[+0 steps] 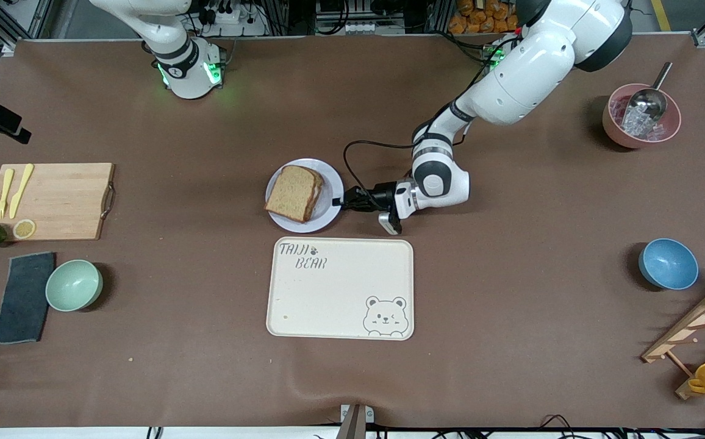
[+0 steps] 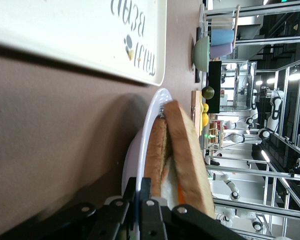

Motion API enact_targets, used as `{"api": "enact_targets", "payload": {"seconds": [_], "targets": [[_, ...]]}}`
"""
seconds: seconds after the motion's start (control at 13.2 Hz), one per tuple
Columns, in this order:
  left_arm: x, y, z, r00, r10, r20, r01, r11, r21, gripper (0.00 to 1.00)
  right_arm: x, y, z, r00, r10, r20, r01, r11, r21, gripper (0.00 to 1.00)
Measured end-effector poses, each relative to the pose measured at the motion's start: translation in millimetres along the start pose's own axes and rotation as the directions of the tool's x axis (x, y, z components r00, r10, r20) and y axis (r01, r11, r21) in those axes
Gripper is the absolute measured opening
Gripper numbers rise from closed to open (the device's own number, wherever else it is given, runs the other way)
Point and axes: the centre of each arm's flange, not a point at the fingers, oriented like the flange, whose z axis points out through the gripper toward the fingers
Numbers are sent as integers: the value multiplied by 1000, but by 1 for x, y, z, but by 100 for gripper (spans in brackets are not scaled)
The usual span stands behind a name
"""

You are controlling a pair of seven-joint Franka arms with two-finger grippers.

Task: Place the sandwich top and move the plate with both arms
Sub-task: 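Grasp the white plate rim with the left gripper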

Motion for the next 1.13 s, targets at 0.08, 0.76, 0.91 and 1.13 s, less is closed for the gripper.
{"api": "enact_targets", "payload": {"seconds": [0.08, 0.76, 0.91, 1.13], "targets": [[3, 0, -2, 1000, 2, -6, -2, 1000, -1, 4, 0, 0, 0, 1000, -1, 0, 1, 1000, 0, 100], [22, 7, -26, 997, 54, -56, -55, 998, -19, 4, 1, 0, 2, 1000, -5, 3, 5, 1000, 0, 100], [19, 18, -35, 997, 42, -69, -46, 997, -54, 4, 1, 0, 2, 1000, -5, 3, 5, 1000, 0, 100], [13, 37, -52, 994, 56, -89, -66, 992, -111, 4, 1, 0, 2, 1000, -7, 3, 7, 1000, 0, 100]]}}
